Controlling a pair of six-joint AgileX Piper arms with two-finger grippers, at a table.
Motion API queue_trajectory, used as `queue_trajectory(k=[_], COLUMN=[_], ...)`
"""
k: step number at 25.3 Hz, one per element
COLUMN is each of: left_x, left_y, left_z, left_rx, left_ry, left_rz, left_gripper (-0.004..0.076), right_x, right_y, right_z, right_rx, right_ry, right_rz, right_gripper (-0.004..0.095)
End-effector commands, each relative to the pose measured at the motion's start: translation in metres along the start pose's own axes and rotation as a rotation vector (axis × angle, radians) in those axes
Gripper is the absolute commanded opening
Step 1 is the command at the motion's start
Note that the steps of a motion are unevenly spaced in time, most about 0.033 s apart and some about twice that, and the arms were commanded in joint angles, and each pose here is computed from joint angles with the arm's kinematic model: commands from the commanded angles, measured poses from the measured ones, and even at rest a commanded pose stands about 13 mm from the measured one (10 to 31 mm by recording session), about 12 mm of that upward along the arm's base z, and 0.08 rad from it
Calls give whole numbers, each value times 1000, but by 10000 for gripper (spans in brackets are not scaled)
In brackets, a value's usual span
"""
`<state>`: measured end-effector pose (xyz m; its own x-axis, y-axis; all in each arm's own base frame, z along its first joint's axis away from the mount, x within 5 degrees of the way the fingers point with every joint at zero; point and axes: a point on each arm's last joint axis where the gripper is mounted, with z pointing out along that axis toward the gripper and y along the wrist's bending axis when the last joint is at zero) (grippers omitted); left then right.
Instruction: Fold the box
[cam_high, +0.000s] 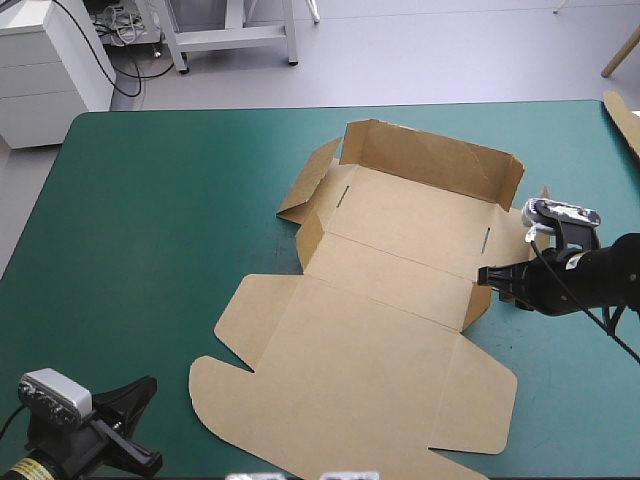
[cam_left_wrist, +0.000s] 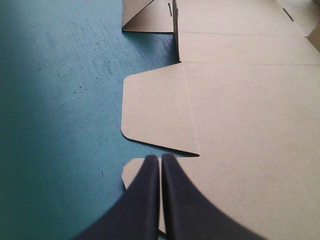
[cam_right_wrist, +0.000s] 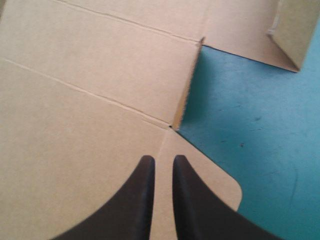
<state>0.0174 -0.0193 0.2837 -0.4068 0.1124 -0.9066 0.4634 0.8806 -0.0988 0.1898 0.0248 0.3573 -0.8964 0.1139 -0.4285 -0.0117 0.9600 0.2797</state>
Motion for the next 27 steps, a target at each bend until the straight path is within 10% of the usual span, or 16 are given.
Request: queue_trajectory(k=[1, 6, 27], left_x=[-13, -13, -13], left_y=[-2, -2, -2], left_z=[-3, -3, -3], left_rx=[16, 16, 16], left_ry=[-79, -79, -79], left_rz=[-10, -10, -10], left_gripper=[-8, -8, -8], right_x=[-7, -7, -40], right_y=[9, 7, -12], right_z=[-11, -11, 66], right_rx=[-62, -43, 22], right_ry=[-78, -81, 100], right_rz=[-28, -18, 83], right_gripper=[303, 464, 466])
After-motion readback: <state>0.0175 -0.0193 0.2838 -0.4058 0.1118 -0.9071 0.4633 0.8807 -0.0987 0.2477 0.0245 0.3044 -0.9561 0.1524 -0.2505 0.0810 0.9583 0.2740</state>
